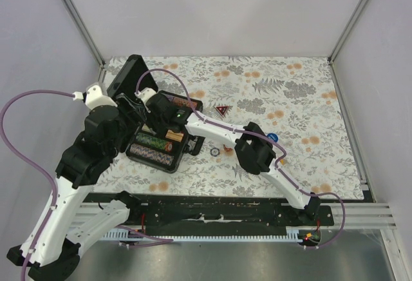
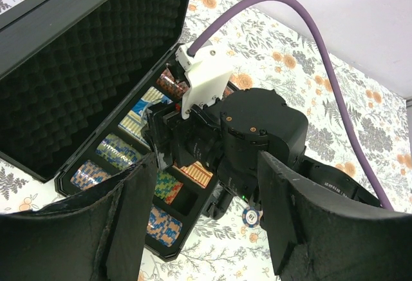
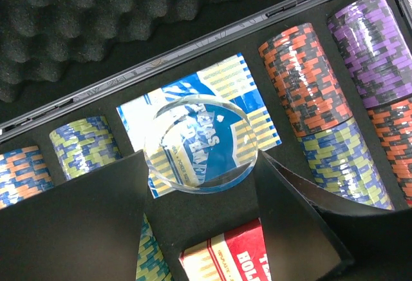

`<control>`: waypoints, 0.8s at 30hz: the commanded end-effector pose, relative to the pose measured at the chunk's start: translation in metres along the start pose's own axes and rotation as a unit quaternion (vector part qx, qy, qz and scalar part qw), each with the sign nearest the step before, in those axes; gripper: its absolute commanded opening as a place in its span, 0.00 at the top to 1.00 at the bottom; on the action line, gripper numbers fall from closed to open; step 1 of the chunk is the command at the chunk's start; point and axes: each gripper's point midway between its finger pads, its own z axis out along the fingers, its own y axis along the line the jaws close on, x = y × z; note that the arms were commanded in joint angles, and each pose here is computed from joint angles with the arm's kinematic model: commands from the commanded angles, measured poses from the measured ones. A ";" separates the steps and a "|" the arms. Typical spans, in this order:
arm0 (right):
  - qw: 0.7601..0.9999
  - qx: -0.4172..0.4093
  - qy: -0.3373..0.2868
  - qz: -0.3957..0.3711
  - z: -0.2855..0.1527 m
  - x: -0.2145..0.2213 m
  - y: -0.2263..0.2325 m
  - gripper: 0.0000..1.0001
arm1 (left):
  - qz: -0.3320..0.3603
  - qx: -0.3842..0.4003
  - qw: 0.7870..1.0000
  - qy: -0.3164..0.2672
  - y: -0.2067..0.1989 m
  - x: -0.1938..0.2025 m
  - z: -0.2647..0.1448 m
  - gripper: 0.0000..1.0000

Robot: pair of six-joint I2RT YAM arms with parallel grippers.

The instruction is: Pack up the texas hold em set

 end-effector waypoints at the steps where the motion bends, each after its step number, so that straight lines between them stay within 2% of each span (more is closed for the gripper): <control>1: 0.999 -0.006 -0.047 -0.002 0.004 -0.028 0.006 0.34 | 0.005 -0.004 1.000 -0.018 0.000 -0.012 -0.002 0.30; 7: 0.999 -0.013 -0.047 0.002 0.015 -0.024 0.011 0.31 | 0.007 -0.006 1.000 -0.017 0.000 -0.011 -0.001 0.30; 13: 0.999 0.003 -0.051 0.005 0.011 -0.030 0.006 0.20 | 0.009 -0.008 1.000 -0.016 0.000 -0.011 0.000 0.30; 20: 0.996 0.013 -0.084 0.010 -0.028 -0.072 -0.002 0.12 | 0.005 -0.002 1.000 -0.023 -0.005 -0.018 -0.001 0.30; 24: 0.995 0.015 -0.091 0.029 -0.055 -0.087 -0.009 0.08 | 0.000 0.033 0.999 -0.032 -0.021 -0.028 -0.004 0.28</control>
